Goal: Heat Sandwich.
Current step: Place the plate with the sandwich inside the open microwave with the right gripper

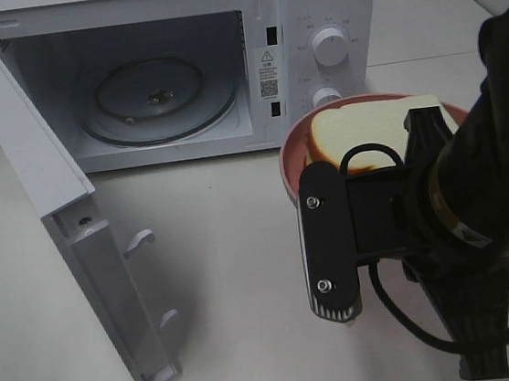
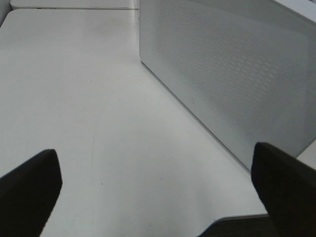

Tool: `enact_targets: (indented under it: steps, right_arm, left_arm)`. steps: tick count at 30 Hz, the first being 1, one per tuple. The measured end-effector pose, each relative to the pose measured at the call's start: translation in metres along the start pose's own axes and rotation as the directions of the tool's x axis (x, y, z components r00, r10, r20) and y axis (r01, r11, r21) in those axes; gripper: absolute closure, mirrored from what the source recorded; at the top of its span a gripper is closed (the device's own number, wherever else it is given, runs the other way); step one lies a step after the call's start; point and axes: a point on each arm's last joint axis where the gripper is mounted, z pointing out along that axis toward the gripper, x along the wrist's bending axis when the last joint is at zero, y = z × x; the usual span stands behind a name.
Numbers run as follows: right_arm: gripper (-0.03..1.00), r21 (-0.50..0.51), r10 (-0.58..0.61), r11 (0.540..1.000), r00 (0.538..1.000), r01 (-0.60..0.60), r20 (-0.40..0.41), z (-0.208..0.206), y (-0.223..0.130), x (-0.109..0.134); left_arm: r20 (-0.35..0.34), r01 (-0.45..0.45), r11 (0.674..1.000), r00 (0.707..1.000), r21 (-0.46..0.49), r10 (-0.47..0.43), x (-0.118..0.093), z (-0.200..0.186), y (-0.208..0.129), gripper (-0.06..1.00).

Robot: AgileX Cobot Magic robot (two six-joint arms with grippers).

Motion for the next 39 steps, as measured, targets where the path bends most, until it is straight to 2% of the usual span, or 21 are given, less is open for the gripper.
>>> enact_targets:
  steps: [10,16,32,39]
  right_arm:
    - [0.92,-0.078,-0.198,0.977,0.98,0.2,0.029,0.0,0.007,-0.001]
    - [0.92,-0.144,-0.318,0.934,0.945,0.326,0.075,-0.001,0.014,-0.002]
    - [0.94,-0.226,-0.363,0.894,0.922,0.386,0.136,0.001,0.022,-0.001]
    - [0.94,-0.225,-0.427,0.868,0.897,0.442,0.117,0.02,0.007,-0.003]
  left_arm:
    - [0.0,0.0,1.0,1.0,0.0,0.0,0.0,0.0,0.0,-0.02]
    - [0.0,0.0,1.0,1.0,0.0,0.0,0.0,0.0,0.0,-0.02]
    - [0.0,0.0,1.0,1.0,0.0,0.0,0.0,0.0,0.0,-0.02]
    - [0.0,0.0,1.0,1.0,0.0,0.0,0.0,0.0,0.0,-0.02]
